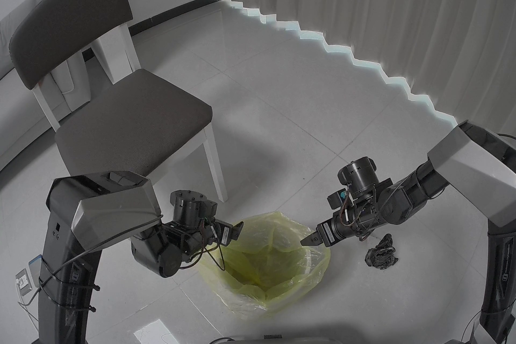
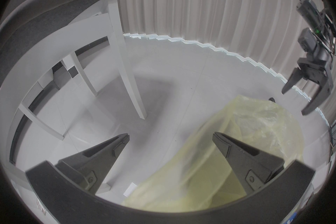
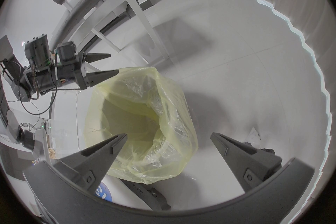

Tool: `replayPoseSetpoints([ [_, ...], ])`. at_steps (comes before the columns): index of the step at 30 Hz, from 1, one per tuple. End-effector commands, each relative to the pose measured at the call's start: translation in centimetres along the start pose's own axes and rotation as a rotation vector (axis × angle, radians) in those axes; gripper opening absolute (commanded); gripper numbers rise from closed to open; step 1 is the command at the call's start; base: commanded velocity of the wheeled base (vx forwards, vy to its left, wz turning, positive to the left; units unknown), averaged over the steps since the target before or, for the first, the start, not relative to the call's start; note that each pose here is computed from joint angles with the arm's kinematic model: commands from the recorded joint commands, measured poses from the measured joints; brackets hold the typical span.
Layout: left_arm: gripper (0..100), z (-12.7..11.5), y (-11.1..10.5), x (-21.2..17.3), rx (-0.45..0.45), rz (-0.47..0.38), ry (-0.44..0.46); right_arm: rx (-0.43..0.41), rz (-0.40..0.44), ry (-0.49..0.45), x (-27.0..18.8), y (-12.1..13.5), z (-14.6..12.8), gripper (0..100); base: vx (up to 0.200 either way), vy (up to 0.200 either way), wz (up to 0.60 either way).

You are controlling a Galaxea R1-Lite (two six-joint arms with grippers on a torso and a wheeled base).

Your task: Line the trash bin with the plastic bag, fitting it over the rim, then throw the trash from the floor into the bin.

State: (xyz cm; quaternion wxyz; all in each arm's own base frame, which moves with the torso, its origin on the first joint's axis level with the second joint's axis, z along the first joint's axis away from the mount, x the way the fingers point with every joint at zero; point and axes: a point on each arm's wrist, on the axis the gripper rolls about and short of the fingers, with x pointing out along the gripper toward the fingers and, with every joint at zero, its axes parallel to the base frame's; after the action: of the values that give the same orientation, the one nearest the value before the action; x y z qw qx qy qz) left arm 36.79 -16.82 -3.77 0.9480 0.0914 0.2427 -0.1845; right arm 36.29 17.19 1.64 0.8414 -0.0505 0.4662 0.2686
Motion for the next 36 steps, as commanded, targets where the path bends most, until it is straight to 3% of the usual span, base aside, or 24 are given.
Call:
replayPoseSetpoints([
  [1, 100, 0.6, 0.0, 3.0, 0.005, 0.042, -0.003, 0.022, -0.012, 0.016, 0.5, -1.0, -0.4, 100, 0.0, 0.0, 0.0],
  [11, 100, -0.5, 1.5, 4.3, 0.026, 0.133, 0.012, 0.025, -0.017, 0.018, -0.1, -1.3, -0.7, 100, 0.0, 0.0, 0.0],
  [14, 100, 0.0, 1.6, 4.0, 0.013, 0.133, -0.002, 0.025, -0.017, 0.016, -0.1, -1.3, -0.7, 100, 0.0, 0.0, 0.0],
  [16, 100, 1.6, 2.2, 2.1, -0.024, 0.14, -0.041, 0.026, -0.017, 0.007, 0.2, -1.3, -0.6, 100, 0.0, 0.0, 0.0],
  [21, 100, 3.0, 1.9, -1.1, -0.073, 0.118, -0.056, 0.019, -0.017, -0.035, 1.6, -1.6, 0.1, 100, 0.0, 0.0, 0.0],
  [25, 100, 2.6, 1.0, -3.1, -0.069, 0.072, -0.042, 0.008, -0.019, -0.051, 3.1, -2.0, 0.8, 100, 0.0, 0.0, 0.0],
  [36, 100, 1.9, 0.1, -4.3, -0.051, 0.05, -0.065, 0.018, -0.052, -0.036, 6.6, -4.3, 0.8, 100, 0.0, 0.0, 0.0],
])
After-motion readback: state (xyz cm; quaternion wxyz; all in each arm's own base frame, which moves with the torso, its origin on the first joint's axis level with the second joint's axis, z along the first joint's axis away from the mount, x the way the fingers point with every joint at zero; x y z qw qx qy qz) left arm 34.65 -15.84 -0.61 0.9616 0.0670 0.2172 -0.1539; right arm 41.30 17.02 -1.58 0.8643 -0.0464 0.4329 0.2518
